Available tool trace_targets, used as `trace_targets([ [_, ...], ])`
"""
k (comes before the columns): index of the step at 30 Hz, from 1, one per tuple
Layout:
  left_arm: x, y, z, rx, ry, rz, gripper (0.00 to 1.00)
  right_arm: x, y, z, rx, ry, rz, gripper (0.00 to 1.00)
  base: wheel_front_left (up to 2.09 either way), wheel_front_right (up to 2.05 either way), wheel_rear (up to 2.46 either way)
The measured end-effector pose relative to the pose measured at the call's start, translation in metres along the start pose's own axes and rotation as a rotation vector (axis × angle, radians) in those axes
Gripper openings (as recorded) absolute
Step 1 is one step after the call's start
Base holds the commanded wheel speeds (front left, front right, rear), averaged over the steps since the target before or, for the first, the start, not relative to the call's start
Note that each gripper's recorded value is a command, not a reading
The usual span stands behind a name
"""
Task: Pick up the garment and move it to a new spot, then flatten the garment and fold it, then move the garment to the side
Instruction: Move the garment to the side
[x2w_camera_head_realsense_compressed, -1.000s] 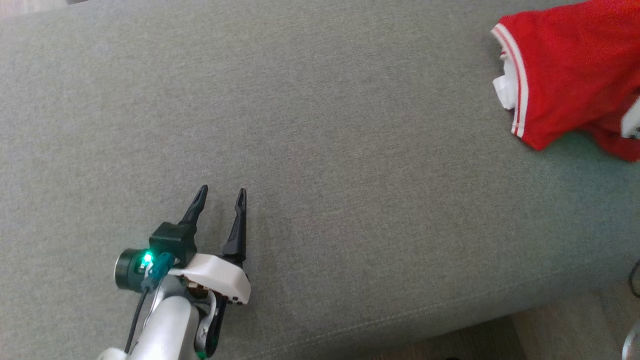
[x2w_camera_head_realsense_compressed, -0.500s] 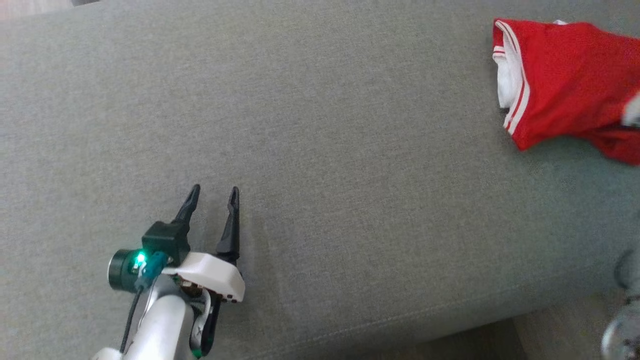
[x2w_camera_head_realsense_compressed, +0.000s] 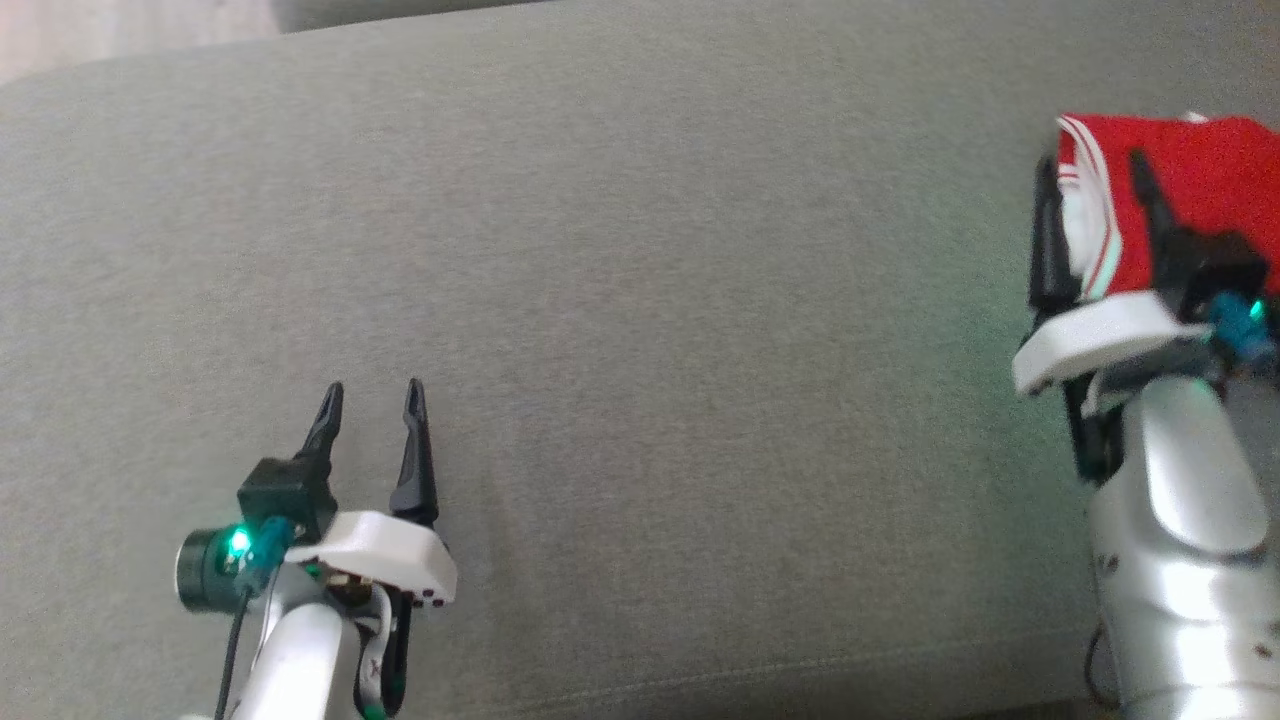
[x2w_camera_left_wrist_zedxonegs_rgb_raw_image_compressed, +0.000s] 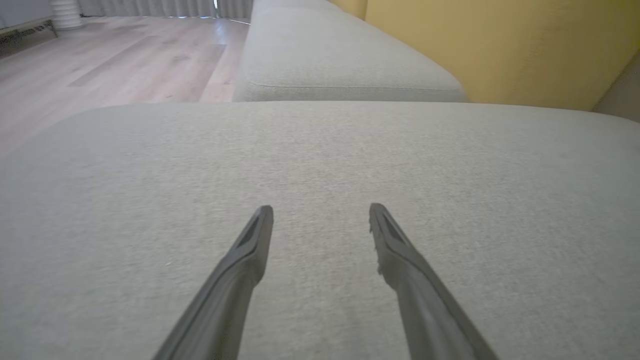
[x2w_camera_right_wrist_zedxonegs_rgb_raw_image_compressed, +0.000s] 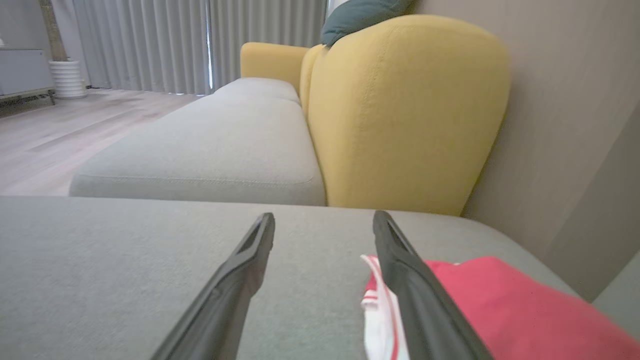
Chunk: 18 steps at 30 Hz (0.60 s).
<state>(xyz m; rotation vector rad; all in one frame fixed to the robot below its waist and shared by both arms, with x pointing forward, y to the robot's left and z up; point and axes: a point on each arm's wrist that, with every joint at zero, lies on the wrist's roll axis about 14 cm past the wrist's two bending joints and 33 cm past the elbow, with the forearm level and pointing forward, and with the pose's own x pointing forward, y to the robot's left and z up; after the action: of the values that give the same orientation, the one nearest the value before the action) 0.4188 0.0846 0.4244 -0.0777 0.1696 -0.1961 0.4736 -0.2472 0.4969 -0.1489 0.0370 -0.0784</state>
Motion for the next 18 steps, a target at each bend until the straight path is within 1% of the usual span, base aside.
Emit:
trace_targets([
  [7,-0.025,0.032,0.005,-0.001,-0.013,0.113,1.00,-0.018,0.050,-0.027,0.083,0.064,0.114,1.00,0.00,0.00,0.00],
  [11,-0.038,0.049,0.009,-0.007,-0.025,0.174,1.00,-0.031,0.077,-0.036,0.128,0.090,0.180,1.00,0.00,0.00,0.00],
  [18,-0.057,0.062,0.013,-0.008,-0.039,0.223,1.00,-0.045,0.098,-0.031,0.176,0.082,0.233,1.00,0.00,0.00,0.00],
])
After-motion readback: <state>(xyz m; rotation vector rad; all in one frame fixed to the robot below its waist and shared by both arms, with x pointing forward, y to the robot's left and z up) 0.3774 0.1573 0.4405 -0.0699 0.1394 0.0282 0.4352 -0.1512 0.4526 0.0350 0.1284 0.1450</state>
